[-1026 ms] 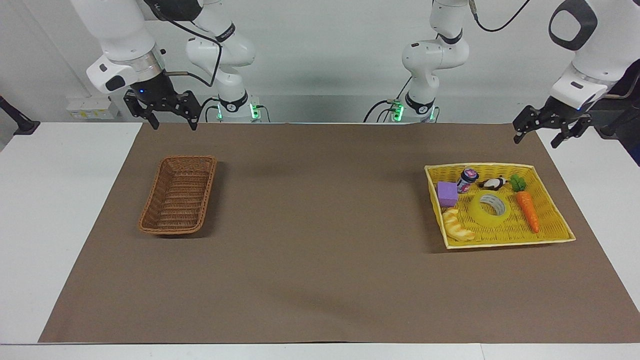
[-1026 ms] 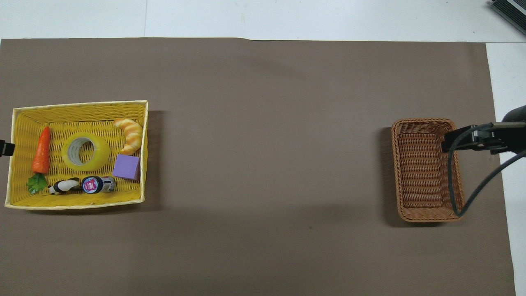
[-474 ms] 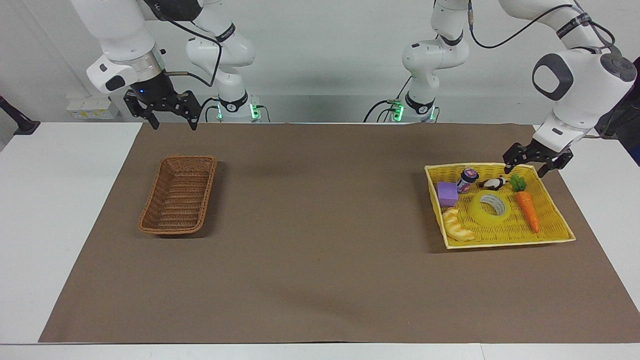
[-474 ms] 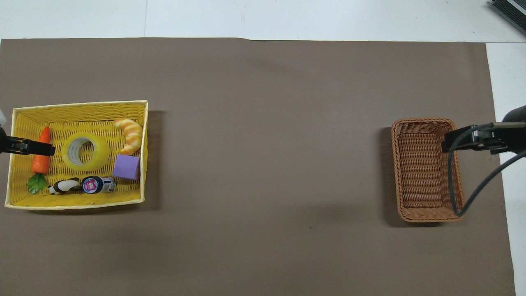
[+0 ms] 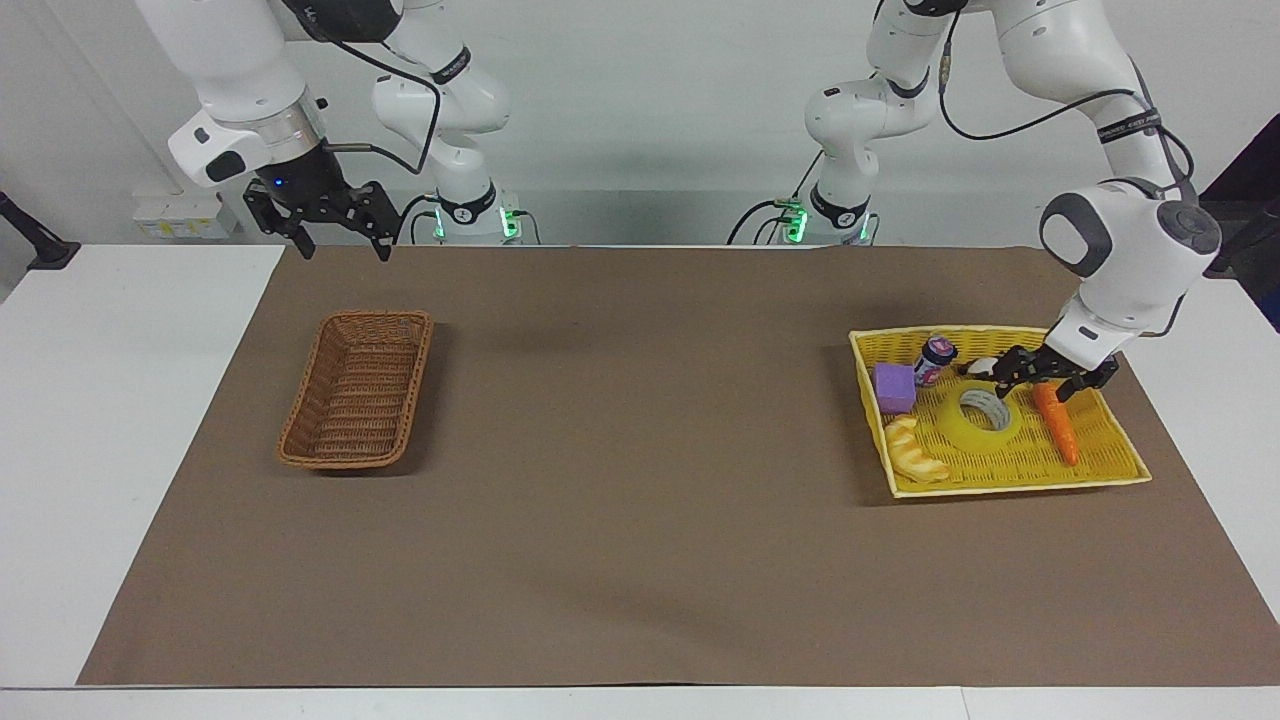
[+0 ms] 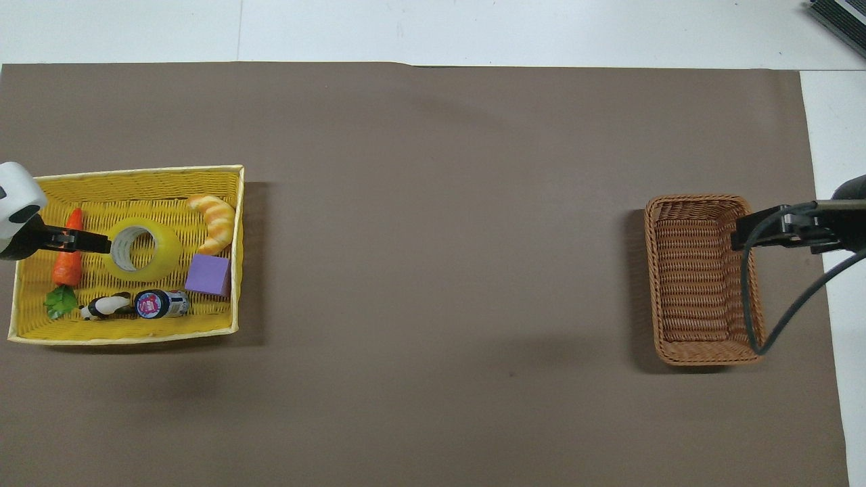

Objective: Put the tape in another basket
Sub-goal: 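Reach the left gripper into the yellow basket to the yellow tape roll, then grasp and lift the tape with the left gripper while the right gripper advances, then carry the tape toward the right gripper with the left gripper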

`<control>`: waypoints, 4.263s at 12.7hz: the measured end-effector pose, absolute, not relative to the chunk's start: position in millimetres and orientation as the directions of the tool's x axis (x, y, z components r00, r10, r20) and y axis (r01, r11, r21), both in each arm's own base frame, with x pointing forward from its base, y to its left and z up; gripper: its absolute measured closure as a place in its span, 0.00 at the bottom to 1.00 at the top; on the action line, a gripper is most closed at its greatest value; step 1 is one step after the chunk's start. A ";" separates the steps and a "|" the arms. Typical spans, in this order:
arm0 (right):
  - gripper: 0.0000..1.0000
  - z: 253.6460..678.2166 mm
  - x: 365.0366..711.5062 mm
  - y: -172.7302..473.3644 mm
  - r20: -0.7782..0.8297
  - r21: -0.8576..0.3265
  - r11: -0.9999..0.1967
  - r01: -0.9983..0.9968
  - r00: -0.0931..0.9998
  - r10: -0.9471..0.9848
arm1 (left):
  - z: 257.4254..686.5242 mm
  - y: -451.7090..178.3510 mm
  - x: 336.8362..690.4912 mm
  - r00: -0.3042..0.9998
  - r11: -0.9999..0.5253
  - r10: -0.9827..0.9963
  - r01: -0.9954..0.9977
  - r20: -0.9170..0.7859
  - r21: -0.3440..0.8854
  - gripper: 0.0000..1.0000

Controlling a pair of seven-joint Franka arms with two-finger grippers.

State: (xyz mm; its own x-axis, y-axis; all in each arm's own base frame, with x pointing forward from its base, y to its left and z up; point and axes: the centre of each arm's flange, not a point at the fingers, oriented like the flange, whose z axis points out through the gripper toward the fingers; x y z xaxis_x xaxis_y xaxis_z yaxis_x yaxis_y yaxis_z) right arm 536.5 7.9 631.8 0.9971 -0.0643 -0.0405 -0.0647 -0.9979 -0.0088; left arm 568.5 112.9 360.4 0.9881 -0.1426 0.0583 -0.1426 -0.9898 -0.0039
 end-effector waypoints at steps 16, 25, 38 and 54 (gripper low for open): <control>0.00 607.8 538.5 17.0 -0.033 -0.009 -0.999 -0.049 0.998 -0.049 | 332.2 106.4 569.2 0.986 -0.990 -0.140 -0.141 0.089 -0.001 0.78; 0.00 572.5 540.0 49.0 -0.036 -0.249 -0.966 -0.066 0.998 -0.058 | 402.7 80.4 608.7 0.963 -0.983 -0.184 -0.184 0.195 -0.016 0.78; 0.00 487.0 522.8 168.9 -0.064 -0.692 -0.718 -0.075 0.997 -0.043 | 435.4 -142.6 594.4 0.992 -0.949 -0.066 -0.096 0.109 0.301 0.78; 0.00 389.4 484.5 285.9 -0.059 -0.725 -0.662 -0.189 0.975 -0.213 | 421.0 -291.1 484.8 0.991 -0.902 -0.126 -0.100 -0.035 0.419 0.78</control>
